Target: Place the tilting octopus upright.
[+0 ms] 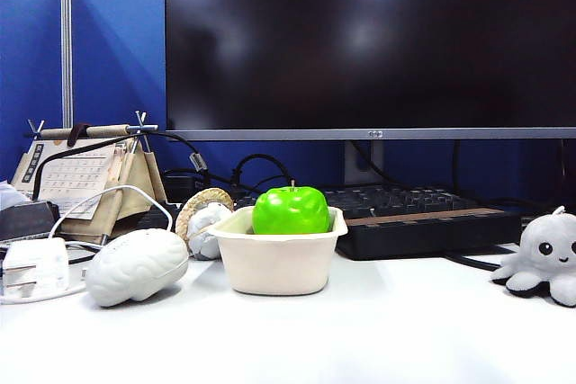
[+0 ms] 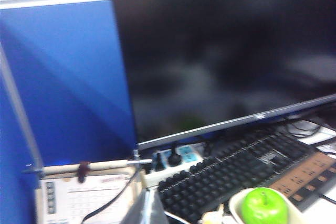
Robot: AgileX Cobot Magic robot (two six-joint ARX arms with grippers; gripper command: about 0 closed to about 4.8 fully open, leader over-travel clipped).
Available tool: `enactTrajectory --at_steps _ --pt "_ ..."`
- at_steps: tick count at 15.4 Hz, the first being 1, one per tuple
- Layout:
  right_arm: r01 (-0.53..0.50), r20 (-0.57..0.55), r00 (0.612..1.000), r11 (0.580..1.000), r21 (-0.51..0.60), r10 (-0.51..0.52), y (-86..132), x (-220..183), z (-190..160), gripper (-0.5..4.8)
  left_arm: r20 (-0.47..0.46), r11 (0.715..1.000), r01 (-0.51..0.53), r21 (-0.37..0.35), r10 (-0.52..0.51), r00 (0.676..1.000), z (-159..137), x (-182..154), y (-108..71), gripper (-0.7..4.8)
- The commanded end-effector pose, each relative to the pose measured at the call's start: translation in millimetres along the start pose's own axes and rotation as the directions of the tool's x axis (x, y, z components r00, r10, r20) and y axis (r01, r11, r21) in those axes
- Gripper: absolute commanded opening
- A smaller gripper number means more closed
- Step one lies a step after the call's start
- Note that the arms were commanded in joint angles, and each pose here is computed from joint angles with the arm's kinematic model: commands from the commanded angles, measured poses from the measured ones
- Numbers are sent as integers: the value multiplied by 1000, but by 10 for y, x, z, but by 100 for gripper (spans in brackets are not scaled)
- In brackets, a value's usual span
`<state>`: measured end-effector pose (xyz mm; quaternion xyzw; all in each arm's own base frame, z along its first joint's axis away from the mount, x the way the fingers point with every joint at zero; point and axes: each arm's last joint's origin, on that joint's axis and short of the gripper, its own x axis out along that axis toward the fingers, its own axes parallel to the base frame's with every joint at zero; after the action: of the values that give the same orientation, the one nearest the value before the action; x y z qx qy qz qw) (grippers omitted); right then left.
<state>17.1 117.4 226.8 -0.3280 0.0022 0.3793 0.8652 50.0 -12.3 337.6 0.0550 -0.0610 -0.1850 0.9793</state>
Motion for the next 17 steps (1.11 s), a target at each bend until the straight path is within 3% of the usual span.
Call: enactTrajectory --at_steps 1,3,6,9,17 --pt "5 10 1000 1000 16 -5 -5 -1 16 -1 -82 997 -76 -18 74 994 -183 64 32 -5" --pt "5 10 1000 1000 16 -5 -5 -1 16 -1 -131 997 -68 -38 63 989 -432 160 39 -5" --pt "5 10 1000 1000 16 -5 -5 0 15 -1 -201 987 -82 -136 53 978 -835 268 36 -5" --pt "5 10 1000 1000 16 -5 -6 0 16 -1 -92 973 -88 -212 69 993 -1200 314 16 -5" --pt "5 10 1000 1000 16 -6 -6 0 15 -1 -10 960 -194 -202 196 981 -1283 211 9 -5"
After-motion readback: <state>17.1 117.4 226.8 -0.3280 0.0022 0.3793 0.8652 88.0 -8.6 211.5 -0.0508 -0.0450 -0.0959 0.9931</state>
